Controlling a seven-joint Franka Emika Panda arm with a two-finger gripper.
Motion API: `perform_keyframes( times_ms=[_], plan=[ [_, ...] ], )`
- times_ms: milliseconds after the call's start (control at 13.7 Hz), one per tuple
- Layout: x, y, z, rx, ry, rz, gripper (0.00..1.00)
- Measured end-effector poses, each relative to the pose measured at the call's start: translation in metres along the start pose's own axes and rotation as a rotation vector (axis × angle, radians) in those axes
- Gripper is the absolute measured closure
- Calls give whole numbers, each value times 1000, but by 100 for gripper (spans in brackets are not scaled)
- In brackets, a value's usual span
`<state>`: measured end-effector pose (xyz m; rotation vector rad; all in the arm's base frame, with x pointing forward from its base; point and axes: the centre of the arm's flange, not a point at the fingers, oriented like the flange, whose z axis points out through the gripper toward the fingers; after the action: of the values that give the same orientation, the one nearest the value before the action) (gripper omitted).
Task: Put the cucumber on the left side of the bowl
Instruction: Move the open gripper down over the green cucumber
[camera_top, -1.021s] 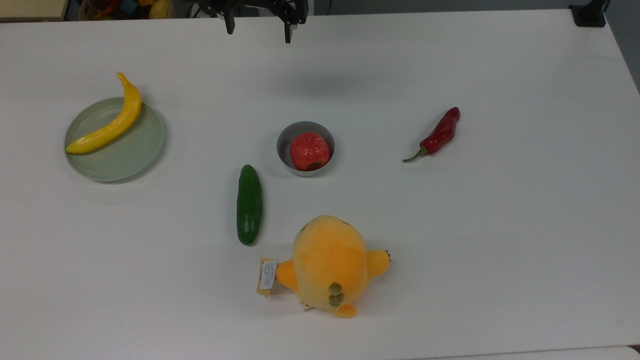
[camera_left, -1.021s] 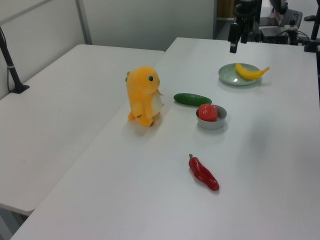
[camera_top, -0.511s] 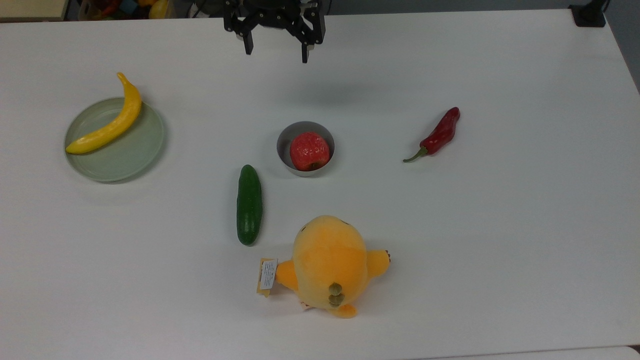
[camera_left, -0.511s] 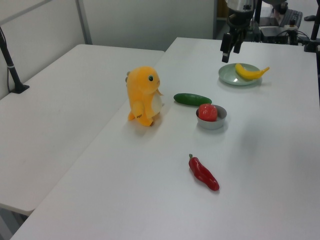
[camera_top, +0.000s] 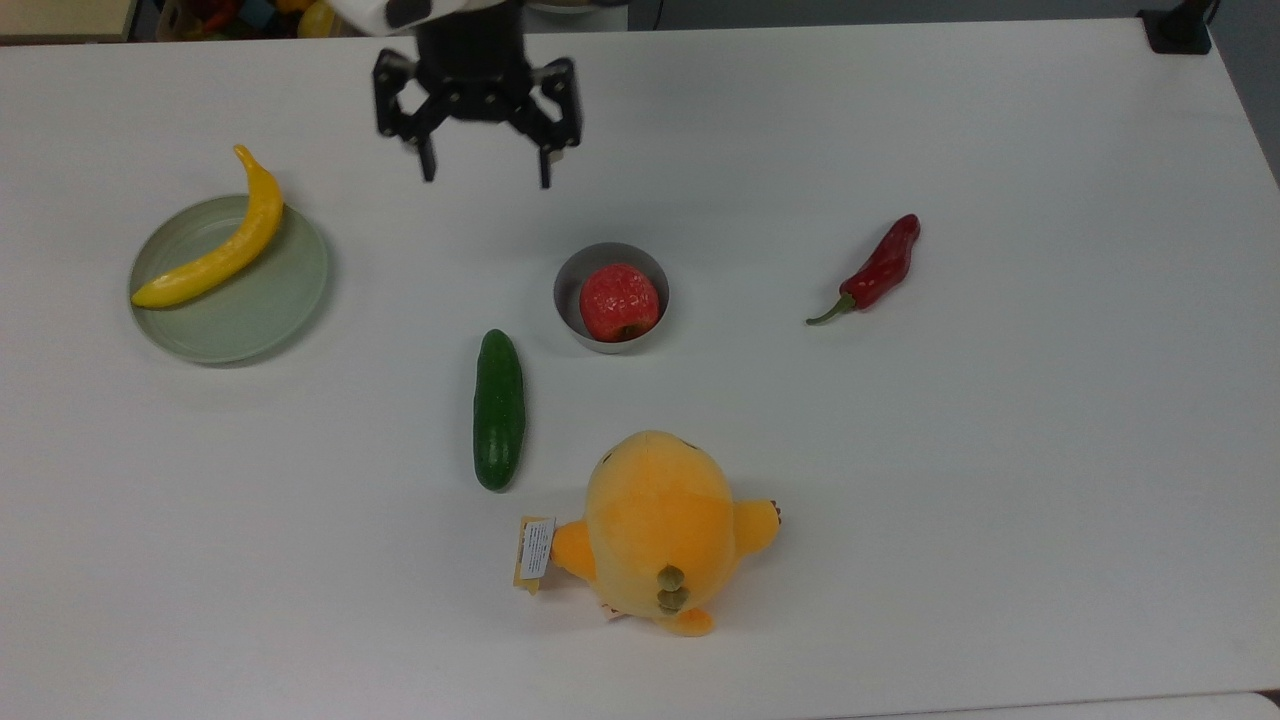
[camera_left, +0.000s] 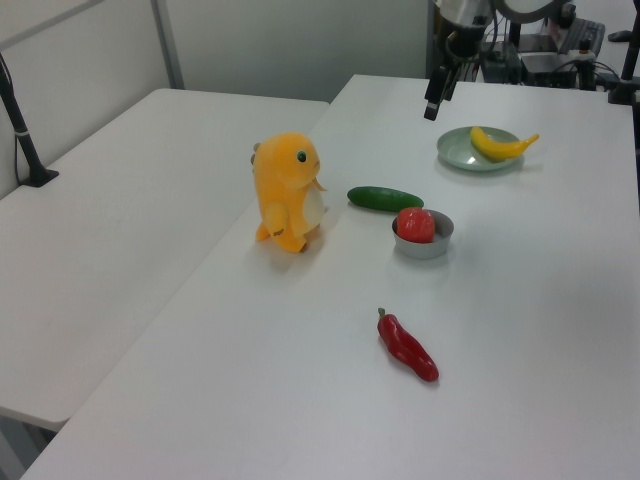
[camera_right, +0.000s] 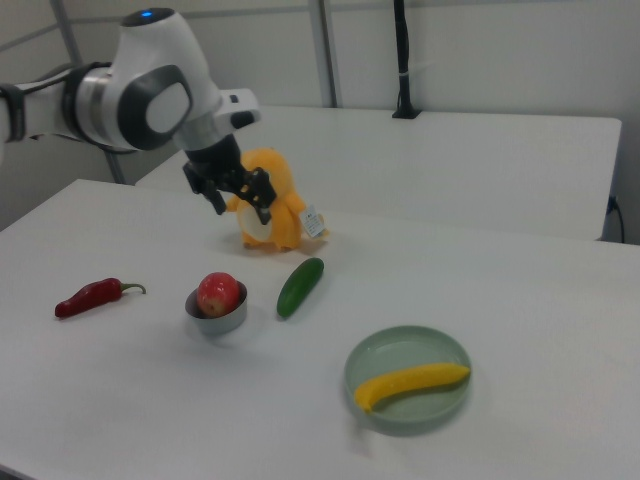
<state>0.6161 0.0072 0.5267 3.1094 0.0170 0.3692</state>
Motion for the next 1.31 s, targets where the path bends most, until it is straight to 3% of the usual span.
perform_keyframes(
  times_ms=[292, 656, 1021, 1313],
  plan=[
    [24, 13, 54, -13, -52, -40, 0],
    [32, 9, 108, -38, -74, -82, 0],
    [50, 5, 167, -68, -23, -114, 0],
    [50, -3, 192, -91, -31, -157, 0]
  ],
)
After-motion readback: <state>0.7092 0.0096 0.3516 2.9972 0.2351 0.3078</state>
